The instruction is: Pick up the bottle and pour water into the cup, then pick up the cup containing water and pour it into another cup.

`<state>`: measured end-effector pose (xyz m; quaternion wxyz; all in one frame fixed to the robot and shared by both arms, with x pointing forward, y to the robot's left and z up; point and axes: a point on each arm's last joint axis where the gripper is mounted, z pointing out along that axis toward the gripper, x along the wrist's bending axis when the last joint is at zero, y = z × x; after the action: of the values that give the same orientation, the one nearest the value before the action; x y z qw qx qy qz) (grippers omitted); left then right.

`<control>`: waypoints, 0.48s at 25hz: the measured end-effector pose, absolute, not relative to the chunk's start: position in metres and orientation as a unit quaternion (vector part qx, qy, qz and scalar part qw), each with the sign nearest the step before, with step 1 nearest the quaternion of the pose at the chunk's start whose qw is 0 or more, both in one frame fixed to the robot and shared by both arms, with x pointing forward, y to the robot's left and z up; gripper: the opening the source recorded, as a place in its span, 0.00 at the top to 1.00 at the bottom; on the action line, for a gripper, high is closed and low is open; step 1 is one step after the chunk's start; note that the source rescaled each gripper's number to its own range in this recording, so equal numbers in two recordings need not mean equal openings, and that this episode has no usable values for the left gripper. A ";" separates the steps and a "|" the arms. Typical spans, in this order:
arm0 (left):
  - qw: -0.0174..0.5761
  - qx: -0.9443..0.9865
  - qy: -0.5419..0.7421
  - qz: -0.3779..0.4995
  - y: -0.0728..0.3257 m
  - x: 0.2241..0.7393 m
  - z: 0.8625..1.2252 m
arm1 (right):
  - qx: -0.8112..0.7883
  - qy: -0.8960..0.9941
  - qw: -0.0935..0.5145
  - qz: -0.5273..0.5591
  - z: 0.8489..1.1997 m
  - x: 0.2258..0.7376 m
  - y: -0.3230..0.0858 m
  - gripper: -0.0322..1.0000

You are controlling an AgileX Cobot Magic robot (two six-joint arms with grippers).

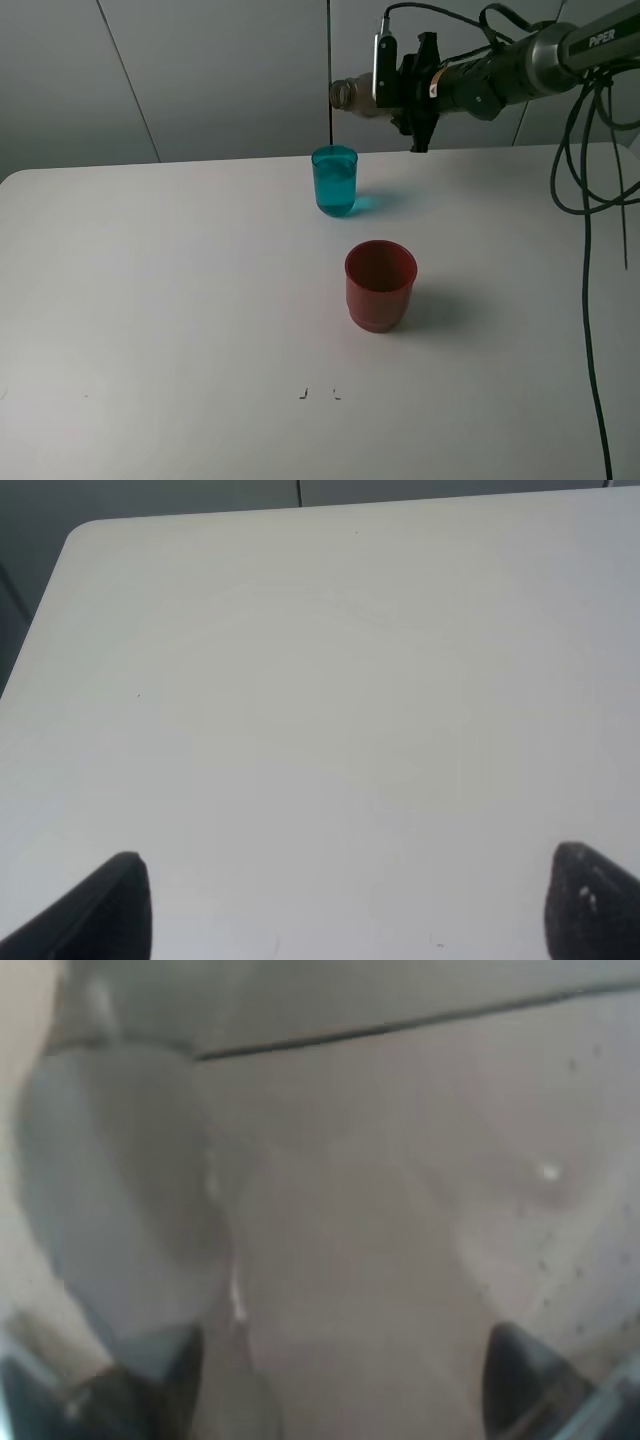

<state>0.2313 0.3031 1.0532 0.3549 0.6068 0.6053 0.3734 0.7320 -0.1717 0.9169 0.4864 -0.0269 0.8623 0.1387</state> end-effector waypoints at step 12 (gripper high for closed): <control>0.356 0.605 0.607 0.372 0.303 0.231 1.053 | 0.262 0.818 0.423 0.288 0.928 0.729 -0.184 0.97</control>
<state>0.2313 0.3031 1.0532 0.3561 0.6048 0.6074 0.3722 0.7295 -0.1836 0.9281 0.4226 0.2622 0.8183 0.2883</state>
